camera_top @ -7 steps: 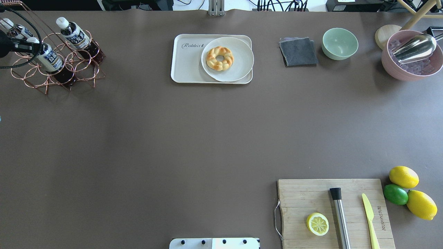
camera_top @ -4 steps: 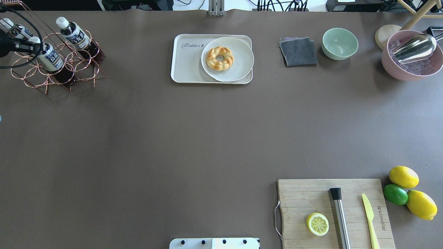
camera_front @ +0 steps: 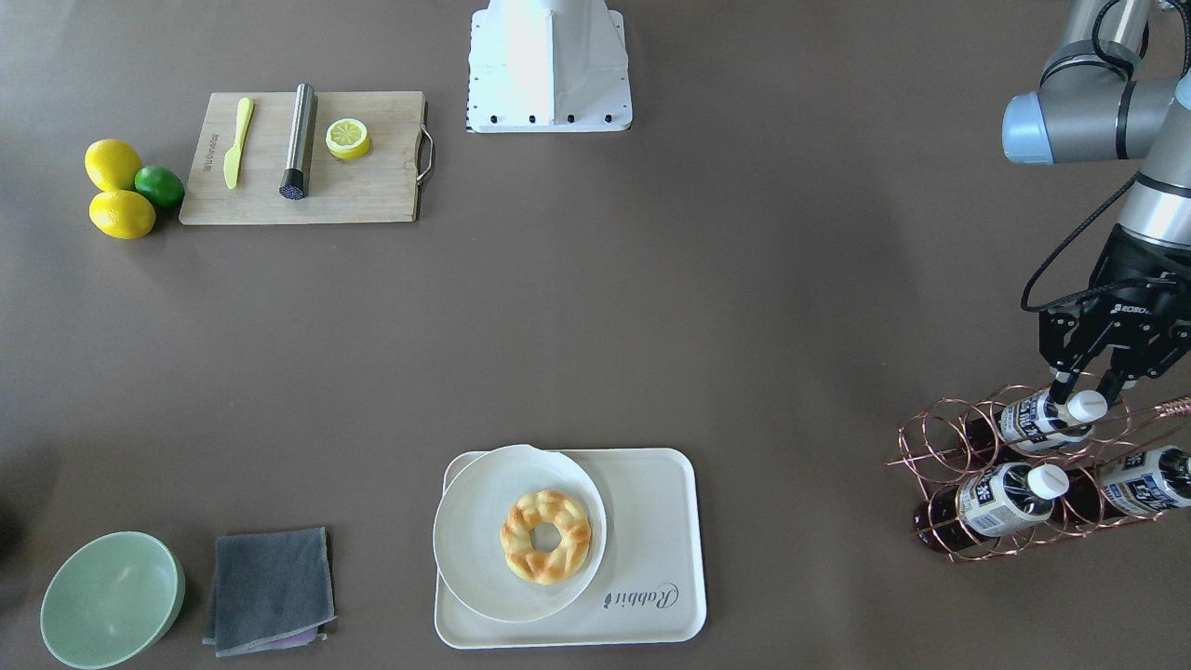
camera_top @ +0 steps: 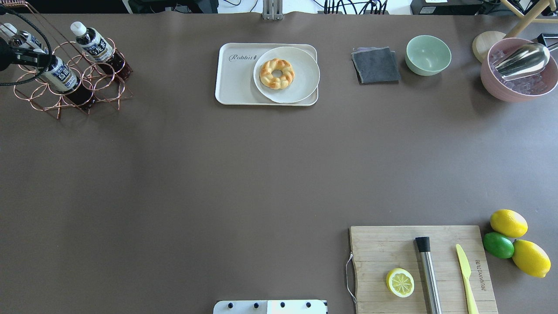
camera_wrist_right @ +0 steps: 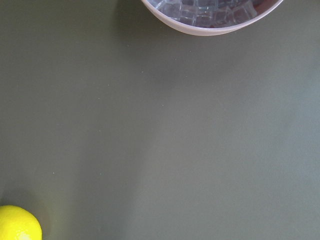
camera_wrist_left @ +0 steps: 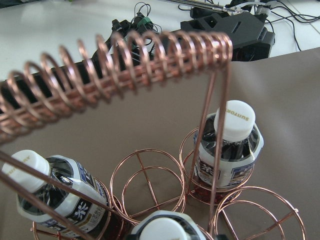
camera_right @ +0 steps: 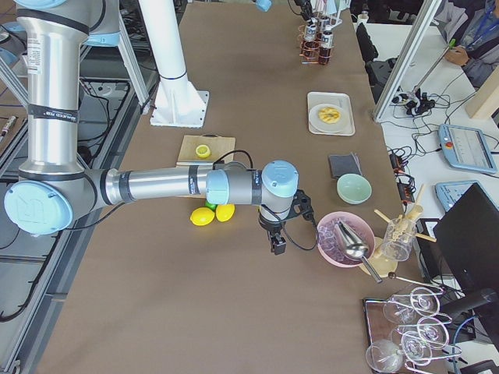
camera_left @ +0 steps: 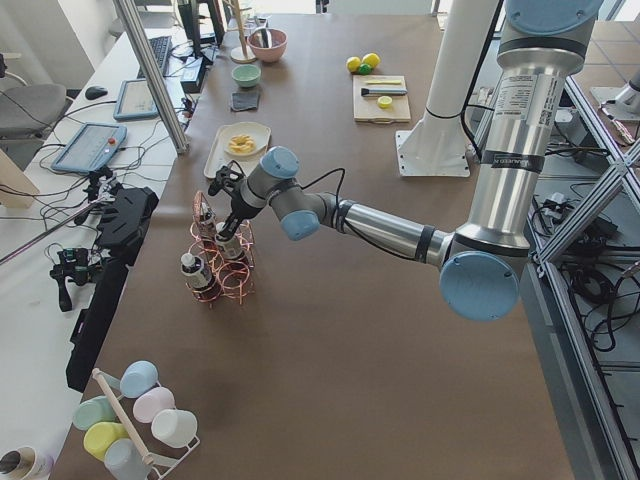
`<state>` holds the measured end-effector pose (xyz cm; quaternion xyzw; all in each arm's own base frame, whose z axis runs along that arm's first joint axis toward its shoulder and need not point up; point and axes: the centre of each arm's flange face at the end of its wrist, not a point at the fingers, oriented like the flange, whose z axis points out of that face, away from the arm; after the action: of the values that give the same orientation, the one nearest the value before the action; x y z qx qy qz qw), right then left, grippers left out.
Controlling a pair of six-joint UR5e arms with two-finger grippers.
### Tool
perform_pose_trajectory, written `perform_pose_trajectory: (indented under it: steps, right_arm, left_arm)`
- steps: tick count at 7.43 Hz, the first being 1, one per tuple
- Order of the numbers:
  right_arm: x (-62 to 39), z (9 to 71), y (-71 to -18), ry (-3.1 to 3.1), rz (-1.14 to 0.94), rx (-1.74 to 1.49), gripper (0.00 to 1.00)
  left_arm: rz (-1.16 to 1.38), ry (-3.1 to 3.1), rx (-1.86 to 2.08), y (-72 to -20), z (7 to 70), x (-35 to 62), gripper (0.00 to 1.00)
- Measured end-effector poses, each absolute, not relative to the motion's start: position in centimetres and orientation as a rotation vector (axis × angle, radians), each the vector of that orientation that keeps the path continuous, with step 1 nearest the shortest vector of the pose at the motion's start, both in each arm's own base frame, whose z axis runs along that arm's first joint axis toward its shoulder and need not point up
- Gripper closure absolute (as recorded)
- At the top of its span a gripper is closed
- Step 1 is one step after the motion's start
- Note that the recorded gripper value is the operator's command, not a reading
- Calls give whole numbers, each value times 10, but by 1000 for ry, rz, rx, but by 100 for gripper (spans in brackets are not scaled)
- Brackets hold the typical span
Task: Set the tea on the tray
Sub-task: 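Lower the left gripper onto a tea bottle in the rack and grasp it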
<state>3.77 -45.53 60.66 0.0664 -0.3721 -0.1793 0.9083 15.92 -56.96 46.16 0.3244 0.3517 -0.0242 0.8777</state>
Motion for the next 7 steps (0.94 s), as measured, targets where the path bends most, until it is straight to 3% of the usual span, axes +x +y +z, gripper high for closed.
perform_pose_trajectory:
  steps: [2,3,4,5,6,7]
  right_arm:
    - [38,608,-454,-768,-369,134,0]
    - [38,608,-453,-769,-369,134,0]
    - [38,608,-453,-769,-369,134,0]
    - [38,608,-453,-769,-369,134,0]
    - [38,608,-453,-769,-369,134,0]
    - [38,608,-453,-769,-369,134,0]
  left_arm:
    - [-52,731,676,-570,463,159,52]
    - [-52,731,676,-571,463,159,47]
    - [-53,730,675,-571,463,159,54]
    - [-54,729,674,-571,464,159,68]
    - [-56,729,674,-573,463,159,68]
    - [-59,729,675,-576,462,159,86]
